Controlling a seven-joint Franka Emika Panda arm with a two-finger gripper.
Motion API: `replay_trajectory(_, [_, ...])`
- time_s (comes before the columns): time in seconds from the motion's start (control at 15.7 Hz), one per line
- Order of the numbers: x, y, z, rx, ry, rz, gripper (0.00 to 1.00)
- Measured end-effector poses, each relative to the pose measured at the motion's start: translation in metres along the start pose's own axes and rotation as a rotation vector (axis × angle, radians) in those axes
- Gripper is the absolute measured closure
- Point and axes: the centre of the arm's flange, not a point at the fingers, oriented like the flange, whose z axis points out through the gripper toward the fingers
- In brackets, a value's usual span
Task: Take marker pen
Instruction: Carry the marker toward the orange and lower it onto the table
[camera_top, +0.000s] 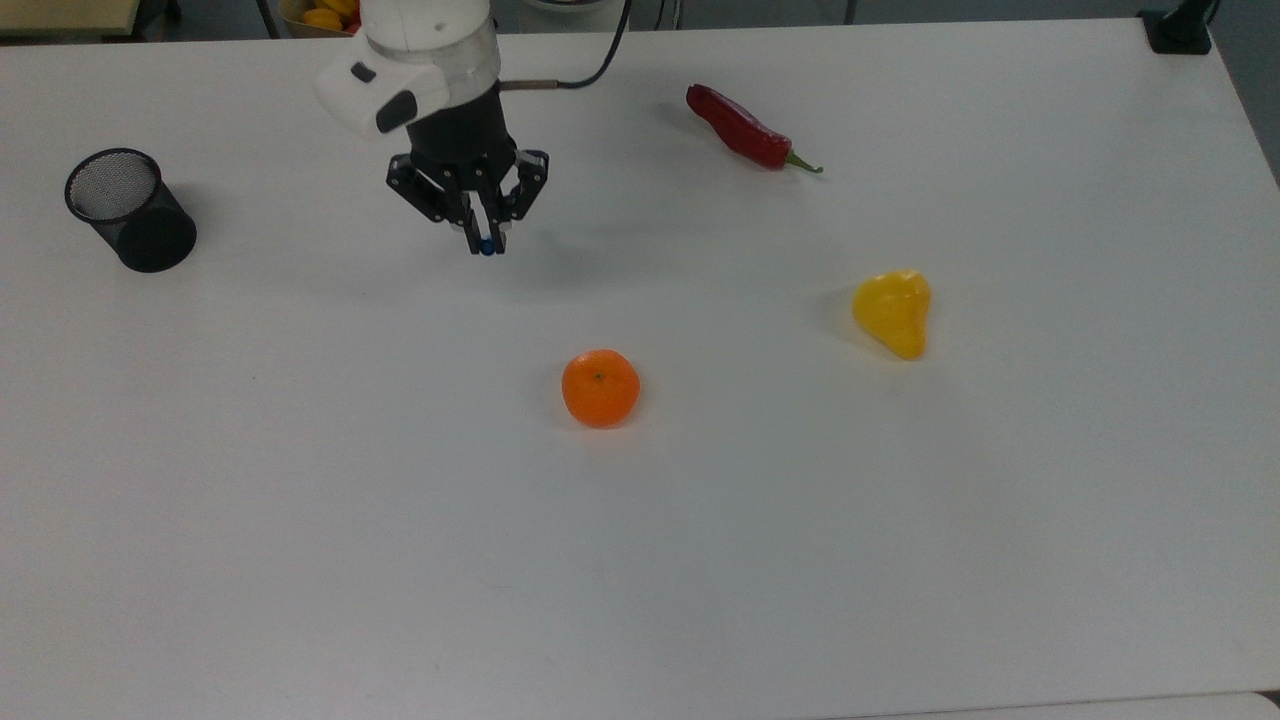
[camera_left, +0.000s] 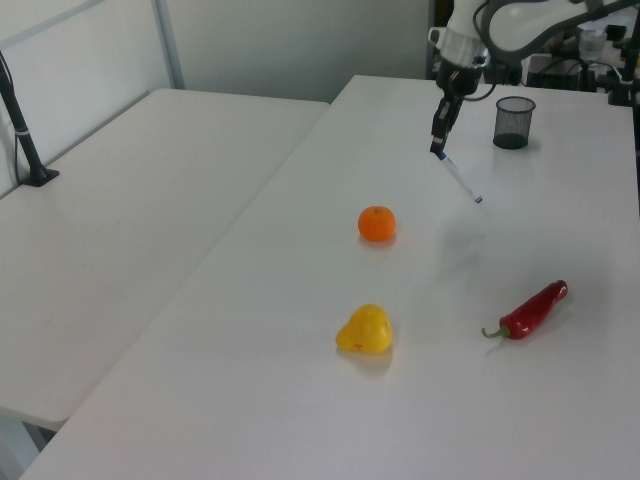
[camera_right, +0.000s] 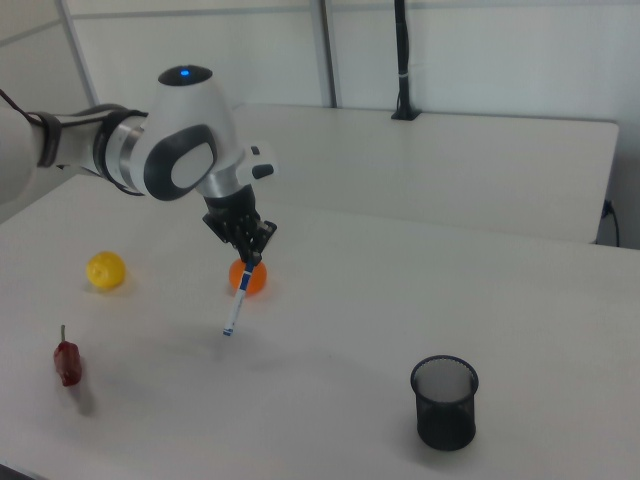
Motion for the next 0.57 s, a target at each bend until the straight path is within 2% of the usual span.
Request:
replay_trajectory(0.26, [0.004,-0.008,0.05,-0.003,-0.024,-0.012,0.82])
replay_trajectory(0.57, [0.01,-0.017,0.076,-0.007,0.001,-0.028,0.82])
